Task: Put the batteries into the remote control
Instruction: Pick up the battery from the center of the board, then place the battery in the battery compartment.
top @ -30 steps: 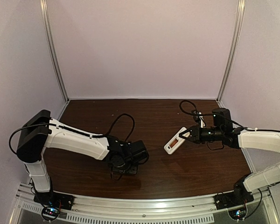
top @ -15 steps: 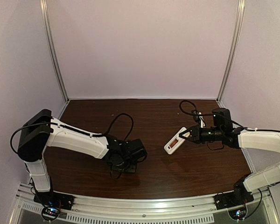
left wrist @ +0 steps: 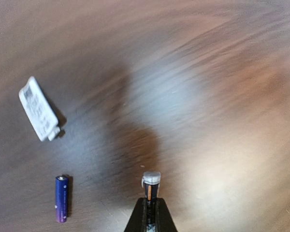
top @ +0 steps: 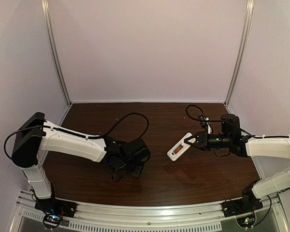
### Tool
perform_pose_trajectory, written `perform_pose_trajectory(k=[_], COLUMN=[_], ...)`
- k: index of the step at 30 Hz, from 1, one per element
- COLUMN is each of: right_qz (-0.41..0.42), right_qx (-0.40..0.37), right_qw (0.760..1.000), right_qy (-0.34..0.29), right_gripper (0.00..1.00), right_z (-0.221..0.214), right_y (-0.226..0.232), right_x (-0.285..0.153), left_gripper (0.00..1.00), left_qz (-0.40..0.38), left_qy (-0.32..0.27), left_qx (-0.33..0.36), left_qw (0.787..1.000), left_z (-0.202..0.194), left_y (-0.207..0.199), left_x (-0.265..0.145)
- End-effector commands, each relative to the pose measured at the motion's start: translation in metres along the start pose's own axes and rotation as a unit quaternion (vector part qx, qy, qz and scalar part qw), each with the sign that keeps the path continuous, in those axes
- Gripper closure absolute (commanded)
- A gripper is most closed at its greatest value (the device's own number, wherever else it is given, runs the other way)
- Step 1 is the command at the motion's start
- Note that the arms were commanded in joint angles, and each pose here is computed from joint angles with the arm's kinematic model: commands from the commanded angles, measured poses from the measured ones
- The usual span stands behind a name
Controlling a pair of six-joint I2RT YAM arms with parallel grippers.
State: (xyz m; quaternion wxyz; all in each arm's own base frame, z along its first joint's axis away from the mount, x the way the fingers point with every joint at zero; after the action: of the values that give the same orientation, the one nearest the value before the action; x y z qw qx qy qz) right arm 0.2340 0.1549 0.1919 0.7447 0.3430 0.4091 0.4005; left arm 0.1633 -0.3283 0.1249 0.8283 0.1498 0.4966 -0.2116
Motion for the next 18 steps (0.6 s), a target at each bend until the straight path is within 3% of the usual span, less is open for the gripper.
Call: perform_pose_trajectory(k=[1, 9, 18], right_qz=[0.048, 0.060, 0.084], right_qx=[0.047, 0.084, 0.100], right_qw=[0.998, 0.994, 0.991], right_qy=[0.006, 0.016, 0.028], right_gripper=[1.00, 1.00, 1.00], right_z=[-0.009, -0.024, -0.041], right_y=[-0.007, -0.008, -0.002], right_x=[0.002, 0.005, 0.022], left_gripper=[1.00, 1.00, 1.00], left_qz=[-0.102, -0.242, -0.293], left_qy=[-0.101, -0.145, -0.130], left_qx=[0.115, 0.213, 0.221], left_qw=[0.983, 0.935, 0.921], left_z=[0.024, 0.036, 0.051], left_y=[-0.010, -0.031, -0.052], left_x=[-0.050, -0.091, -0.088])
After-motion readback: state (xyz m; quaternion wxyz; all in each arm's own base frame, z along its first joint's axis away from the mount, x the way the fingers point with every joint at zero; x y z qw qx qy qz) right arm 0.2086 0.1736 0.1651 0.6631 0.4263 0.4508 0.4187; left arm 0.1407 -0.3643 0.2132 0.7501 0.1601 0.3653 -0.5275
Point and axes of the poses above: each gripper's point midway between its finger pads, its own x axis out along the fingers, its own y axis along the line the jaws close on, z = x × y, the point moved 10 cm from there along -x, back along the fingers, and after that the axes turned 6 degrees about x, right-handed, at the moved point
